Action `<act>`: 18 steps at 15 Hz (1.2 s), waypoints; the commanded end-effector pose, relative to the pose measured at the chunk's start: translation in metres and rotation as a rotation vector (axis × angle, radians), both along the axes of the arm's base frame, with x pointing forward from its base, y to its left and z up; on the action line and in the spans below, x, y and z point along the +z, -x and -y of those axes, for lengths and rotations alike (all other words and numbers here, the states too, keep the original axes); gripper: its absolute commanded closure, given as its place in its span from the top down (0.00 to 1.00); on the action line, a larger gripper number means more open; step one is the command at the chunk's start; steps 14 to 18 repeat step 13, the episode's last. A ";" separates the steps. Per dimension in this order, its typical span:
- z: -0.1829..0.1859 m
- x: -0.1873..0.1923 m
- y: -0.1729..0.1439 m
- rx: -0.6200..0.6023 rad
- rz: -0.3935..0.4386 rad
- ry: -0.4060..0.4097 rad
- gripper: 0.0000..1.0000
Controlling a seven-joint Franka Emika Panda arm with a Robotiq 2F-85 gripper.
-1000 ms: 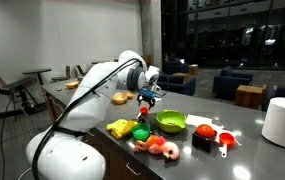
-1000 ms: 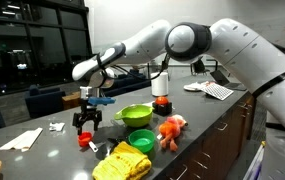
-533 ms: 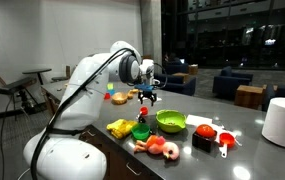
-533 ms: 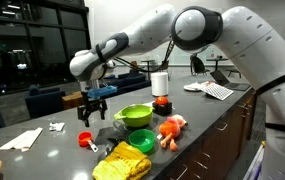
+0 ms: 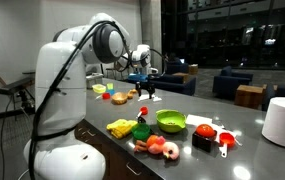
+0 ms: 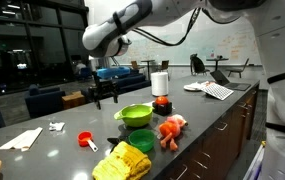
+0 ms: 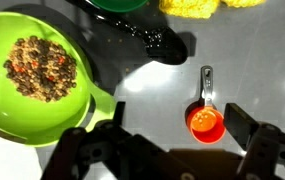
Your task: Pick up the orange measuring cup and pour its contents into the lime green bowl
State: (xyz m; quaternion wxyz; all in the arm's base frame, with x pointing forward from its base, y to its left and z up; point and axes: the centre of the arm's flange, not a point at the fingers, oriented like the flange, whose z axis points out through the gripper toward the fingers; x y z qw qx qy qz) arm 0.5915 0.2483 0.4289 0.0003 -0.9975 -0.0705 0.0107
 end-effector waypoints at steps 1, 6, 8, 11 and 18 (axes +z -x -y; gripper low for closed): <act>0.045 0.039 0.070 -0.089 0.043 -0.029 1.00; 0.124 0.074 0.119 -0.176 0.067 -0.026 1.00; 0.164 0.085 0.135 -0.210 0.074 -0.030 1.00; 0.235 0.102 0.151 -0.259 0.085 -0.027 1.00; 0.276 0.110 0.154 -0.291 0.093 -0.035 1.00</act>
